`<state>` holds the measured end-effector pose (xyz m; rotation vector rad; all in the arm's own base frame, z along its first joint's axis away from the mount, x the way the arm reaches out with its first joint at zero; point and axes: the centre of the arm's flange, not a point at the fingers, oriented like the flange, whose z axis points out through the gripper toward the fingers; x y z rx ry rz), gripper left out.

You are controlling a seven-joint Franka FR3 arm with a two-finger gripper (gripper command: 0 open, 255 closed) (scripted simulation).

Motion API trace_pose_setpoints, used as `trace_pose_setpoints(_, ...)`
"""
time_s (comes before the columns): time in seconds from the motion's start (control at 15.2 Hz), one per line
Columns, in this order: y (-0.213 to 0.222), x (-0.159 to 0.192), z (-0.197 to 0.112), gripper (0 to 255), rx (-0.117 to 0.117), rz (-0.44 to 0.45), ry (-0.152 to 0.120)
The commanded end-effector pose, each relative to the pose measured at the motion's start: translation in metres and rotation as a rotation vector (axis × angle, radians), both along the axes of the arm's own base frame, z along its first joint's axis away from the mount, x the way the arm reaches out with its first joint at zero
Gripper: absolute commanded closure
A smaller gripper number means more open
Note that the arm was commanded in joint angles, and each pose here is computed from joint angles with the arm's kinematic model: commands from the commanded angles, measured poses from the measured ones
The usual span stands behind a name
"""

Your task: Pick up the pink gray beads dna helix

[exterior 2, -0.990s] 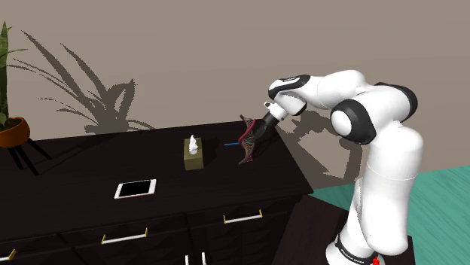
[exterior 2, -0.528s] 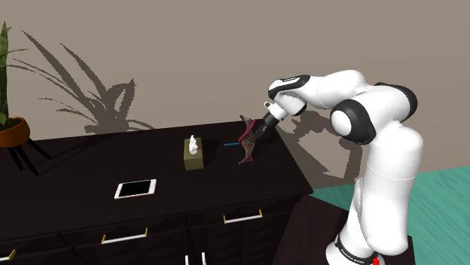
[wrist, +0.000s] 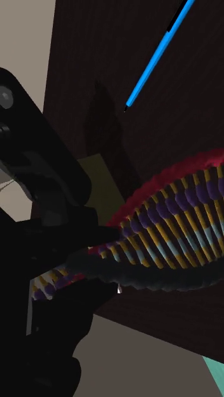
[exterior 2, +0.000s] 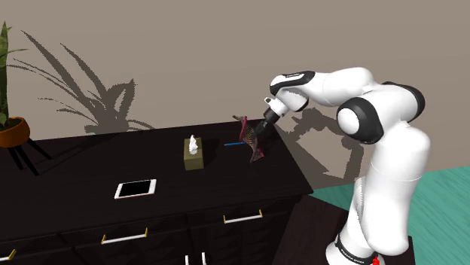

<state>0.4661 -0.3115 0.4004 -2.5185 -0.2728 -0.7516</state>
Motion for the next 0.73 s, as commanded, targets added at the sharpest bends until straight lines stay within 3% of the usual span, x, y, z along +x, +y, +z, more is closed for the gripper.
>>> trace_pose_setpoints(0.0, 0.0, 0.001, 0.011, 255, 0.0, 0.0, 0.0)
trace_pose_setpoints(0.66, 0.0, 0.001, 0.054, 255, 0.0, 0.0, 0.0)
